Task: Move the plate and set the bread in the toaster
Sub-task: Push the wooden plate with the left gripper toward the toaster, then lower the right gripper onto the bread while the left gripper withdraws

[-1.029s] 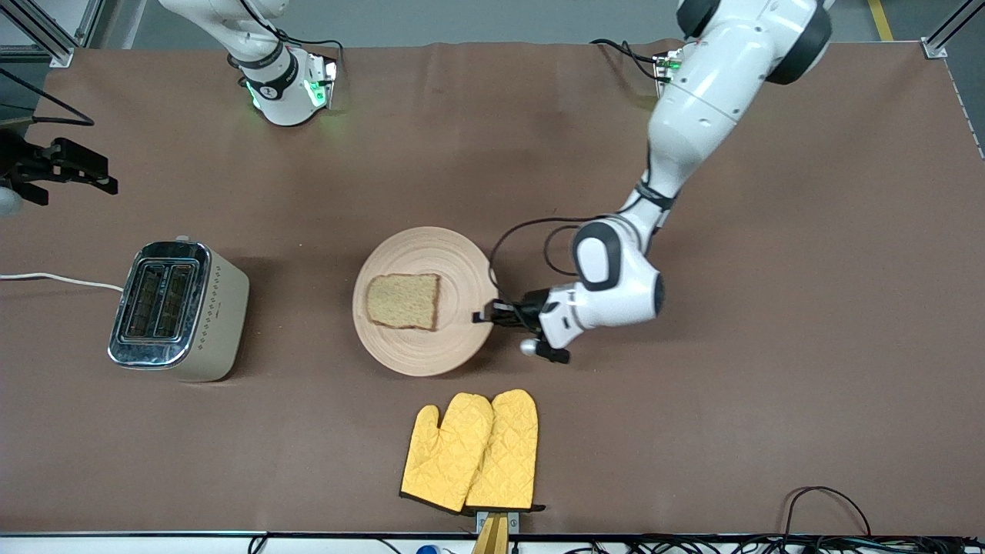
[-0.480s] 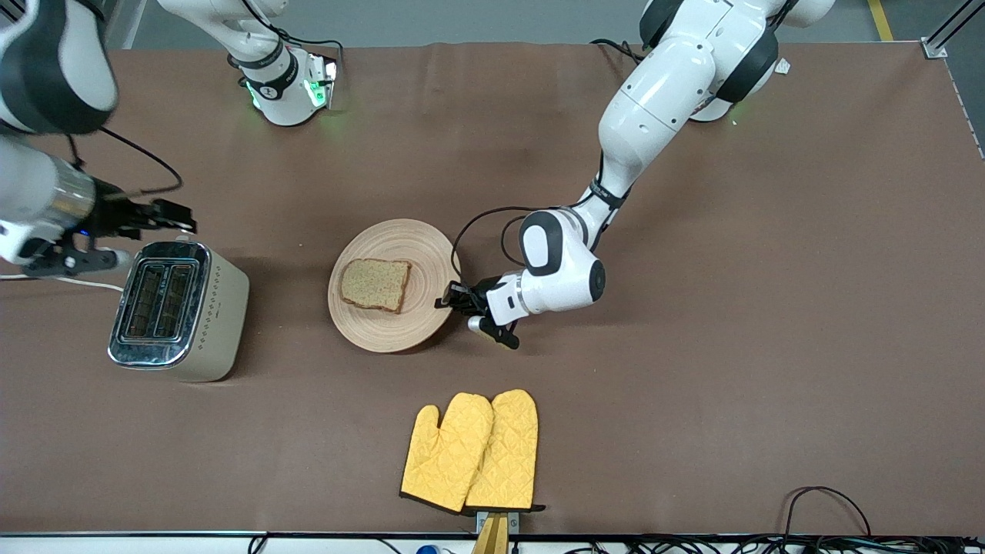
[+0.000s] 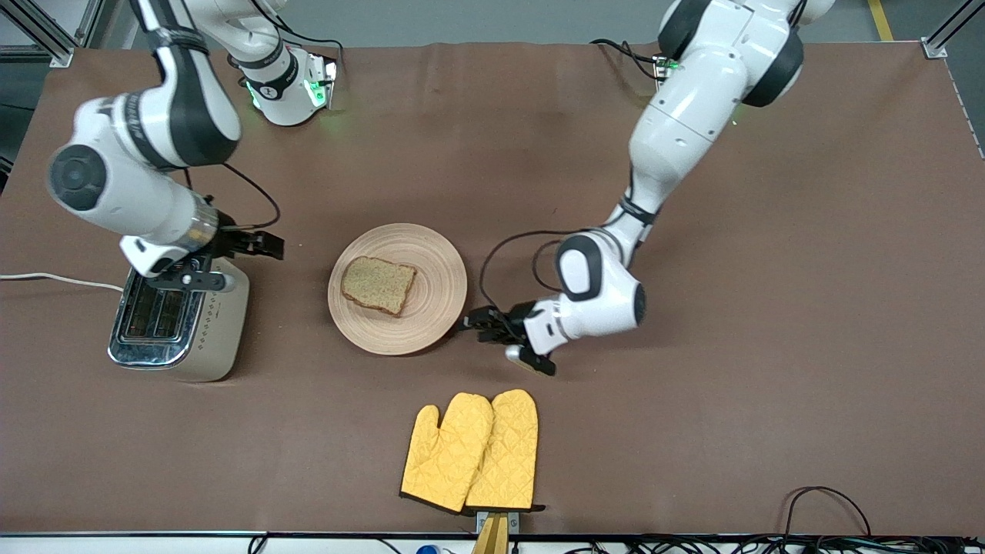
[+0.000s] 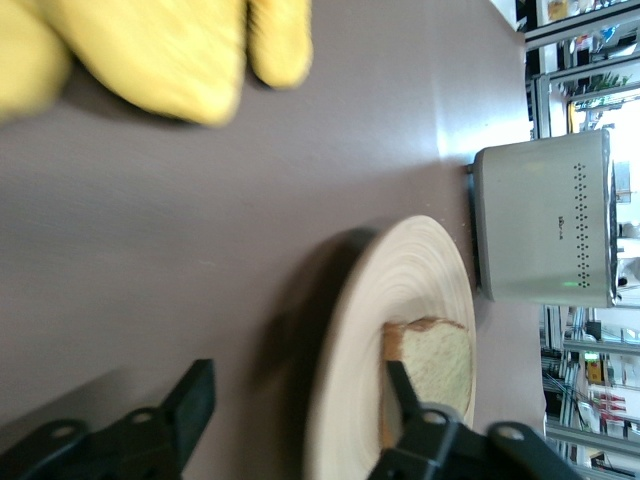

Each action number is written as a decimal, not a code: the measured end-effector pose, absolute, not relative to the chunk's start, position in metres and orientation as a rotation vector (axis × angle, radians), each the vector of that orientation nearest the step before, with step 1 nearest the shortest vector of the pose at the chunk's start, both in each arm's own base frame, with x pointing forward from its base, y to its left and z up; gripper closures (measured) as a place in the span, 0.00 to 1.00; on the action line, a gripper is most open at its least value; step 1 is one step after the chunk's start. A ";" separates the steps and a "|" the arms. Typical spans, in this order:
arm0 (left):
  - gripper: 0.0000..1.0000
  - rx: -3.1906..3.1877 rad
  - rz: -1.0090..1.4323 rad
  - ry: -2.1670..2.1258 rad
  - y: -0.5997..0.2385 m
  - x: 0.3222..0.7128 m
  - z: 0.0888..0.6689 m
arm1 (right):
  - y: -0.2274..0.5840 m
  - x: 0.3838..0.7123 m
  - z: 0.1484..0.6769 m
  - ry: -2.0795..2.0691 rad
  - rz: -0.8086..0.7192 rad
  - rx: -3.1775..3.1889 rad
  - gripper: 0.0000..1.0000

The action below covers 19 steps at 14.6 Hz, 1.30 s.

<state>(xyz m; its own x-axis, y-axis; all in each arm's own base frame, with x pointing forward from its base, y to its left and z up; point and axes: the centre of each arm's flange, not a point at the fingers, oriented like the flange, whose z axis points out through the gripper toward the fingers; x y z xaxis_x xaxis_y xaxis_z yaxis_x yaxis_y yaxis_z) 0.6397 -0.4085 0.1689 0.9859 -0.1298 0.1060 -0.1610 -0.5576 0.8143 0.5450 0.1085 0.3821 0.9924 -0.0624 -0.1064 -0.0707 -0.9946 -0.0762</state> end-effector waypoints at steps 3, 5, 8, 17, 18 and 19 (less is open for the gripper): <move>0.00 2.210 -0.059 -0.257 -0.313 0.683 0.200 | 0.130 0.542 0.330 0.163 0.146 -3.009 0.00; 0.00 2.237 -0.106 -0.306 -0.249 0.700 0.218 | 0.150 0.542 0.297 0.184 0.147 -3.003 0.00; 0.00 2.325 -0.116 -0.389 -0.166 0.715 0.254 | 0.189 0.534 0.261 0.223 0.154 -3.013 0.00; 0.00 2.890 0.009 -0.705 -0.068 0.699 0.460 | 0.193 0.526 0.219 0.305 0.235 -3.030 0.00; 0.00 2.942 0.003 -0.630 -0.058 0.695 0.473 | 0.194 0.526 0.218 0.333 0.240 -3.029 0.00; 0.00 2.997 -0.009 -0.547 -0.051 0.689 0.487 | 0.197 0.524 0.218 0.364 0.244 -3.027 0.03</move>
